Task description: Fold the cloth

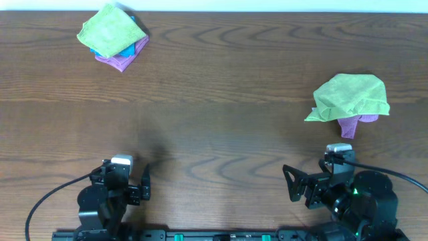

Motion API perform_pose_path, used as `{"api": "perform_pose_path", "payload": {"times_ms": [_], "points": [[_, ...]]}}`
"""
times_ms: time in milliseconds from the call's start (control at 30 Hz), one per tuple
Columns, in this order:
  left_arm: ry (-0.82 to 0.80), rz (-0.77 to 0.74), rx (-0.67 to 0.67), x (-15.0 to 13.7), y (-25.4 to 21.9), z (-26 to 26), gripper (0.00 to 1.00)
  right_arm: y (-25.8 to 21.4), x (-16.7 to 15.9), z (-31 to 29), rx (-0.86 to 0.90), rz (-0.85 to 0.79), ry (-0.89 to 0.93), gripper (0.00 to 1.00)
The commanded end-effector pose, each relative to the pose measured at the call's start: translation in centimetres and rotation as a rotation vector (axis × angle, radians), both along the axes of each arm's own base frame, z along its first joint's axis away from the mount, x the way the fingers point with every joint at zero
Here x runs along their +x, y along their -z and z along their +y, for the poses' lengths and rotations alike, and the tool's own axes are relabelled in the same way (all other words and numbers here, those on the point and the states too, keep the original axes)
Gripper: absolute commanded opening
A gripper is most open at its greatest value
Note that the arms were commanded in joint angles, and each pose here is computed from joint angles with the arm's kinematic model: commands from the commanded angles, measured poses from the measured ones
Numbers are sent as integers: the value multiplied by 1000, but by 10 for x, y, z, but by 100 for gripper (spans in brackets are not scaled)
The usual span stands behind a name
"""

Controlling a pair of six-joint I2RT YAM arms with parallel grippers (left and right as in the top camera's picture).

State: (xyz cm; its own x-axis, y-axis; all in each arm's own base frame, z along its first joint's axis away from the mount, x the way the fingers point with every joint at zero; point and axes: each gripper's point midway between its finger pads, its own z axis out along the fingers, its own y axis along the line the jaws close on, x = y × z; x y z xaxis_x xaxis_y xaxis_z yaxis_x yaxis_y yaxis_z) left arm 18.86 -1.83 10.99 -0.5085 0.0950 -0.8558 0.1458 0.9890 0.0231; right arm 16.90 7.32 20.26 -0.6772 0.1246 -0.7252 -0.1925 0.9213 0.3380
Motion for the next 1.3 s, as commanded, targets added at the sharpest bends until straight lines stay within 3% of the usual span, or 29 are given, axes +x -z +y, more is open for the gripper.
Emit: {"api": "perform_pose_path", "payload": {"times_ms": [0, 700, 1267], "points": [[-36, 2, 15, 1, 8, 6, 95, 0, 0, -2, 5, 2, 15, 99], [-218, 84, -29, -1, 41, 30, 95, 0, 0, -2, 5, 2, 15, 99], [-225, 92, -20, -3, 43, 31, 95, 0, 0, -2, 6, 2, 15, 99]]}}
